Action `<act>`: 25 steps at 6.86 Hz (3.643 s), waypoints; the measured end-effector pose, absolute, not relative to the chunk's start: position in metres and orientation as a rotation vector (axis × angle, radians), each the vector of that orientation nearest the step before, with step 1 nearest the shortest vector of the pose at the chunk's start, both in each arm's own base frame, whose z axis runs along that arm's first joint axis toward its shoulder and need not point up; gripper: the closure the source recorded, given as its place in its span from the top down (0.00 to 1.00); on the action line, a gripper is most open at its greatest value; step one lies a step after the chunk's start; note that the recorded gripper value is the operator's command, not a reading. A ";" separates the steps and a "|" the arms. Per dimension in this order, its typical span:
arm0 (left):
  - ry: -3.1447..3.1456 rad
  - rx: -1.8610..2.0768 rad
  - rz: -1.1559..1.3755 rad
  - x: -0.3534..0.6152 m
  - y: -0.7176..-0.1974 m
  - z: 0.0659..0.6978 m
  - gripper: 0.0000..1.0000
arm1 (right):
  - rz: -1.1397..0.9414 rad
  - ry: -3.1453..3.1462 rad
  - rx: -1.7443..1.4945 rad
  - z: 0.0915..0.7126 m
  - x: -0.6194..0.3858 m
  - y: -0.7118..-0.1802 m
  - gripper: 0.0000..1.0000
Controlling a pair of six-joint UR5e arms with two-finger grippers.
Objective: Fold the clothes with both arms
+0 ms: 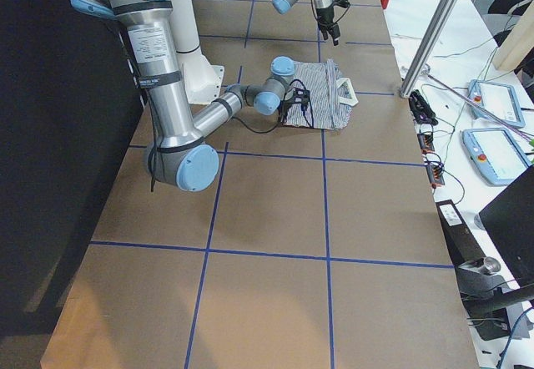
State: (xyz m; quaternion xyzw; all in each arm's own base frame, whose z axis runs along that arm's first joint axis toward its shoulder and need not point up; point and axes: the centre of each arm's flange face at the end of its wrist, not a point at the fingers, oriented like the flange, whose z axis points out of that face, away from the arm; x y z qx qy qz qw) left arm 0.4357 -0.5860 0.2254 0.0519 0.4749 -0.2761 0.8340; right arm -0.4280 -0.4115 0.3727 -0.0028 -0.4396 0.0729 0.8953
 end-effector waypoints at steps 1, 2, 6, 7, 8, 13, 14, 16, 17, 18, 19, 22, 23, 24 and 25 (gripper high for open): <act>1.007 0.108 -0.581 0.435 -0.580 0.219 1.00 | 0.130 -0.912 -0.024 0.381 -0.407 -0.379 0.00; 1.014 0.101 -0.578 0.438 -0.573 0.215 1.00 | 0.102 -0.900 -0.067 0.395 -0.384 -0.340 0.00; 1.049 0.033 -0.575 0.474 -0.528 0.198 1.00 | -0.001 -0.837 -0.300 0.421 -0.357 -0.227 0.00; 1.054 0.020 -0.577 0.479 -0.520 0.196 1.00 | -0.029 -0.835 -0.340 0.419 -0.358 -0.212 0.51; 1.058 0.011 -0.573 0.483 -0.514 0.195 1.00 | -0.058 -0.832 -0.364 0.418 -0.362 -0.199 1.00; 0.970 -0.150 -0.612 0.537 -0.396 0.180 0.89 | 0.032 -0.973 -0.257 0.355 -0.352 -0.242 1.00; 0.928 -0.188 -0.635 0.555 -0.360 0.181 0.87 | 0.087 -1.007 -0.213 0.342 -0.342 -0.267 1.00; 0.866 -0.217 -0.679 0.592 -0.317 0.195 0.86 | 0.158 -1.043 -0.157 0.328 -0.324 -0.299 1.00; 0.842 -0.208 -0.698 0.606 -0.309 0.204 0.85 | 0.174 -1.050 -0.146 0.326 -0.319 -0.306 1.00; 0.828 -0.207 -0.702 0.614 -0.301 0.209 0.80 | 0.183 -1.053 -0.140 0.325 -0.316 -0.310 1.00; 0.819 -0.209 -0.706 0.619 -0.298 0.214 0.58 | 0.188 -1.054 -0.136 0.324 -0.314 -0.312 1.00; 0.813 -0.216 -0.724 0.624 -0.297 0.219 0.00 | 0.192 -1.054 -0.135 0.324 -0.313 -0.314 1.00; 0.814 -0.214 -0.720 0.625 -0.297 0.218 0.00 | 0.193 -1.053 -0.136 0.325 -0.313 -0.314 1.00; 0.815 -0.213 -0.718 0.624 -0.297 0.218 0.00 | 0.194 -1.052 -0.137 0.325 -0.312 -0.314 1.00; 0.817 -0.209 -0.717 0.623 -0.299 0.217 0.00 | 0.194 -1.052 -0.137 0.326 -0.312 -0.314 1.00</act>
